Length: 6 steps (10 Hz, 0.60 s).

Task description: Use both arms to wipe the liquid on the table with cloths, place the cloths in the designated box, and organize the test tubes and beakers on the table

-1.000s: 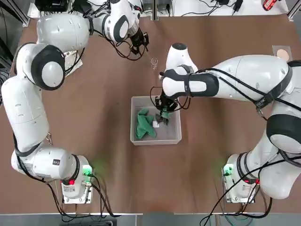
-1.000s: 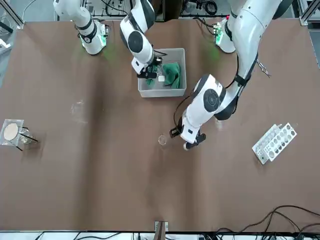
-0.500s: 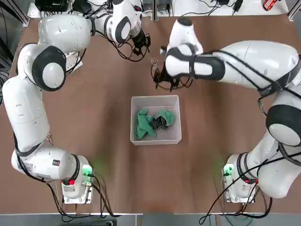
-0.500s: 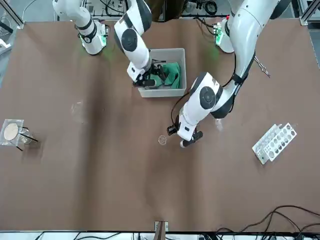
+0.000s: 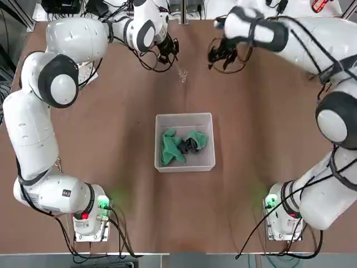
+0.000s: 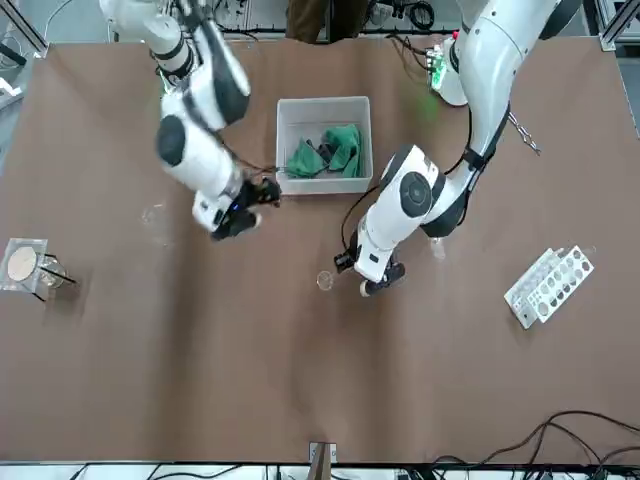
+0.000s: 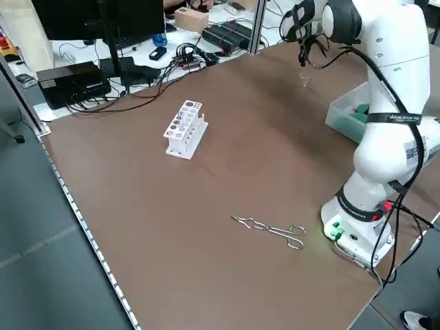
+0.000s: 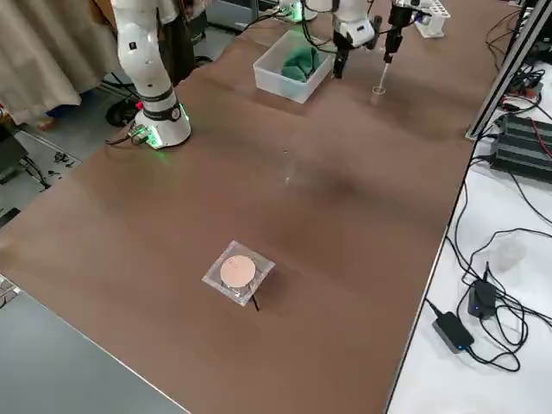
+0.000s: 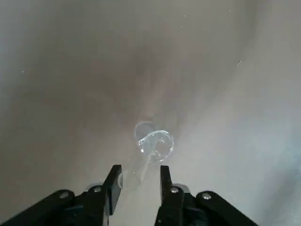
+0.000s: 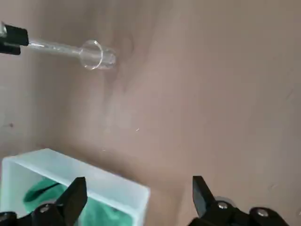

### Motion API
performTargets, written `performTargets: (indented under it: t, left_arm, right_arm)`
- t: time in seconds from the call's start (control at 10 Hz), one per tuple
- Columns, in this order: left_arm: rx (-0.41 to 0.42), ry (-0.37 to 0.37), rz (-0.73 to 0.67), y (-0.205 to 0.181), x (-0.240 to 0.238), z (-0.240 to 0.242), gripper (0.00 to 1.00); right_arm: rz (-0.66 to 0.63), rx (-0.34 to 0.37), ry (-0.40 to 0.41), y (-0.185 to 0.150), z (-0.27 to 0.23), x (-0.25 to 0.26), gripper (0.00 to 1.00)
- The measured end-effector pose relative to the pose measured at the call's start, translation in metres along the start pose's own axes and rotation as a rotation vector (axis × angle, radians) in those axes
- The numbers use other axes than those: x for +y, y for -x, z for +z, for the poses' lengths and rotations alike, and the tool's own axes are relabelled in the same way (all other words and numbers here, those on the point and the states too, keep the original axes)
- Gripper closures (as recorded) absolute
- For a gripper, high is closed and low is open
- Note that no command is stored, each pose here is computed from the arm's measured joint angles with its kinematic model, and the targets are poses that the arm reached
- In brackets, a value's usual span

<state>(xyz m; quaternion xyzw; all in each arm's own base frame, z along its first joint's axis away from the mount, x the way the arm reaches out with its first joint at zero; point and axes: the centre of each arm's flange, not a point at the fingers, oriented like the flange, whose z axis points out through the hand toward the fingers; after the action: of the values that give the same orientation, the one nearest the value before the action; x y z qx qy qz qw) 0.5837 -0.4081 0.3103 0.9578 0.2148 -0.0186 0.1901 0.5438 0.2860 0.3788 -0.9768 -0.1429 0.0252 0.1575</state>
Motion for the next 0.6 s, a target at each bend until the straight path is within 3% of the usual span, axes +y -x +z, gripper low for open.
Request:
performTargets:
  t: [0.2, 0.5, 0.6]
  left_arm:
    - [-0.001, 0.002, -0.003, -0.001, -0.001, 0.003, 0.59]
    - [-0.007, -0.001, -0.007, -0.002, -0.003, 0.009, 0.61]
    - [-0.006, -0.001, -0.007, -0.002, -0.003, 0.009, 0.61]
  right_arm:
    - [-0.127, 0.047, -0.041, -0.022, -0.014, 0.045, 0.01]
    - [-0.376, 0.177, -0.256, -0.036, 0.002, 0.097, 0.01]
    - [-0.478, 0.224, -0.294, -0.041, 0.016, 0.111, 0.01]
